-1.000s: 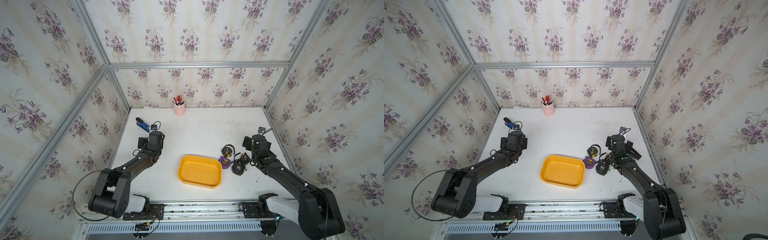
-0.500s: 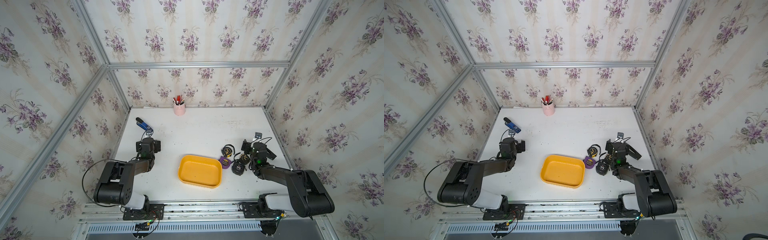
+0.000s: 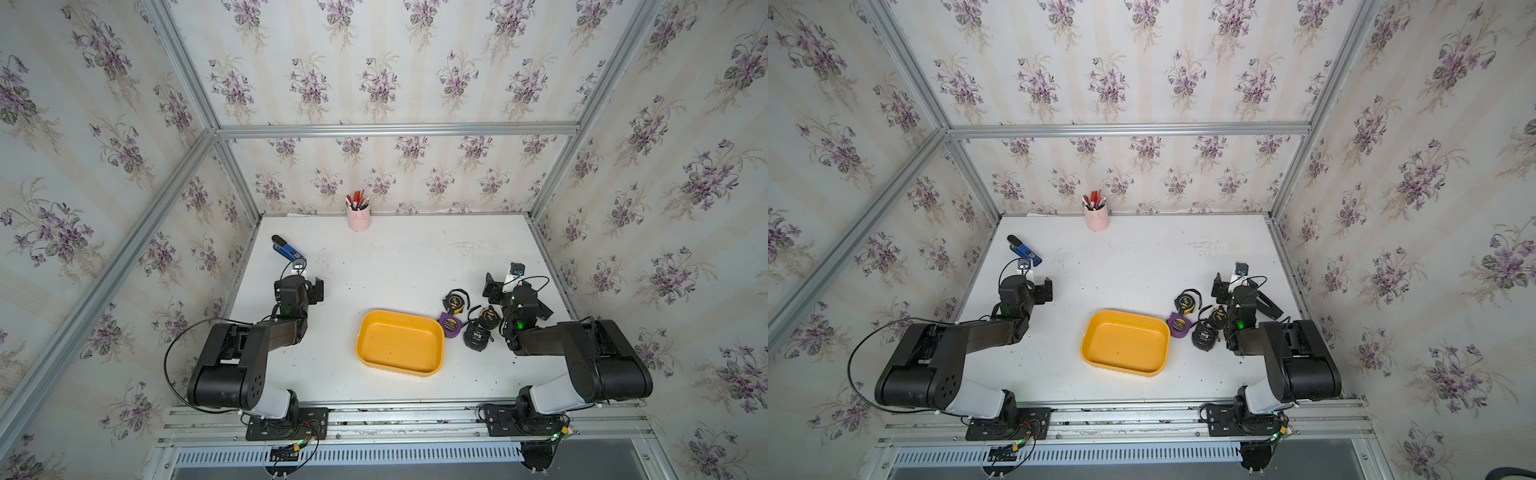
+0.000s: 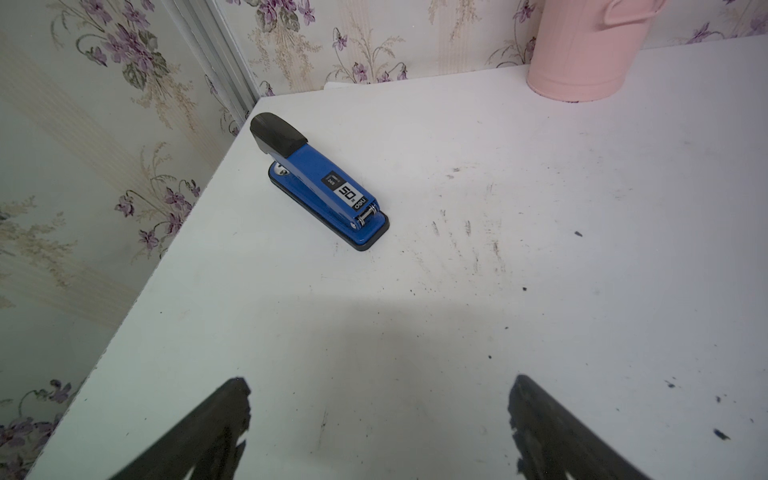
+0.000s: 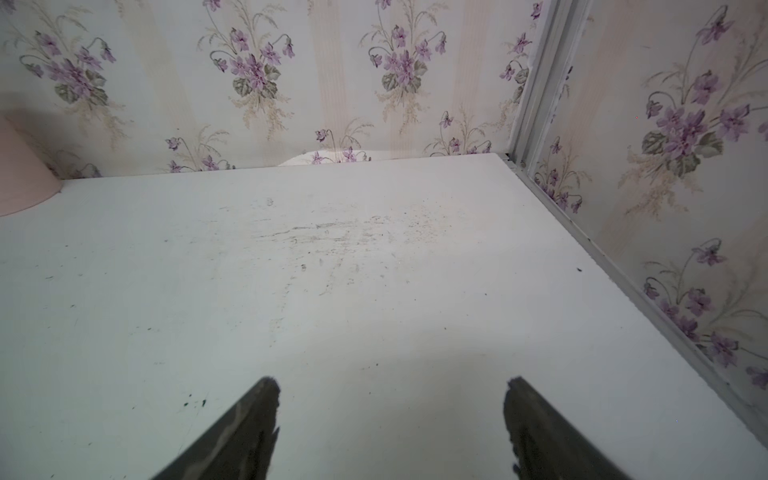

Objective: Take the tape measure out of the storage box
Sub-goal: Reset both arms

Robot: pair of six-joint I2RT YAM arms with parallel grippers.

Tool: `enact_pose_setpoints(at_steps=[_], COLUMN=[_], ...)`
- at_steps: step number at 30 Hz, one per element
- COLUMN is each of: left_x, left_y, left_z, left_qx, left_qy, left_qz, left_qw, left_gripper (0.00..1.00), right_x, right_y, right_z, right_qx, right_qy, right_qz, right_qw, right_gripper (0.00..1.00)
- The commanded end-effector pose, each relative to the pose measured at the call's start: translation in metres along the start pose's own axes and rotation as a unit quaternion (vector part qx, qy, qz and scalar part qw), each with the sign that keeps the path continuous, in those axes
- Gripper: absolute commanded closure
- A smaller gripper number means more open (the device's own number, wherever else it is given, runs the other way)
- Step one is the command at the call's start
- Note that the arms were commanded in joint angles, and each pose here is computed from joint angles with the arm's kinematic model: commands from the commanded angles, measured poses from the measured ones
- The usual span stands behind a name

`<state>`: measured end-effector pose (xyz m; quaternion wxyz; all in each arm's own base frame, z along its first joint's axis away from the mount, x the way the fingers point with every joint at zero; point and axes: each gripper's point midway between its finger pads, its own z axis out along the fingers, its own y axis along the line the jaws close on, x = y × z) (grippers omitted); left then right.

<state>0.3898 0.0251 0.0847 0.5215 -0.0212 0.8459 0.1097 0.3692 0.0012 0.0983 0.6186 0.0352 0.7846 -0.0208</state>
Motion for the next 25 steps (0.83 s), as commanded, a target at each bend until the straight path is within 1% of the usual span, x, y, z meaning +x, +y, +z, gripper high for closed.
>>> enact_pose_setpoints(at_steps=[1,2,4,5,6,8,10,12,25], left_x=[-0.0085,-0.0086,-0.0084,-0.0084,-0.0084,-0.0079,-0.0081,-0.0085,-0.0087], left_y=[-0.0003,-0.0005,-0.0005,-0.0004,-0.0005,-0.0006,-0.0004,-0.0004,-0.0006], left_z=[0.0000,-0.0001,-0.0001,0.0000,-0.0002,-0.0001,0.0000,-0.0001,-0.0004], left_qx=[0.003,0.003,0.003,0.003,0.003,0.003,0.003,0.003,0.003], left_qy=[-0.014,-0.015,-0.014,-0.015,-0.015,-0.014,-0.014,-0.015,-0.015], left_qz=[-0.006,-0.006,-0.006,-0.006,-0.006,-0.006,-0.006,-0.006,-0.006], left_qw=[1.000,1.000,1.000,1.000,1.000,1.000,1.000,1.000,1.000], left_gripper=[0.00,0.00,0.00,0.00,0.00,0.00,0.00,0.00,0.00], right_x=[-0.0231,-0.0287,-0.0226,-0.0271,-0.0310,-0.0248,-0.0275,-0.0257,-0.0258], right_y=[0.0002,-0.0017,-0.0016,-0.0013,-0.0018,-0.0001,-0.0005,-0.0002,-0.0001], right_z=[-0.0058,-0.0029,-0.0013,-0.0026,-0.0048,-0.0019,-0.0038,-0.0025,-0.0021], right_qx=[-0.002,0.004,0.005,0.003,0.004,0.001,0.001,0.001,0.000], right_qy=[-0.051,-0.062,-0.045,-0.057,-0.071,-0.051,-0.062,-0.053,-0.055], right_qz=[0.010,0.013,0.012,0.013,0.013,0.012,0.012,0.011,0.011], right_qw=[0.999,0.998,0.999,0.998,0.997,0.999,0.998,0.999,0.998], right_gripper=[0.17,0.17,0.17,0.03,0.00,0.00,0.00,0.00,0.00])
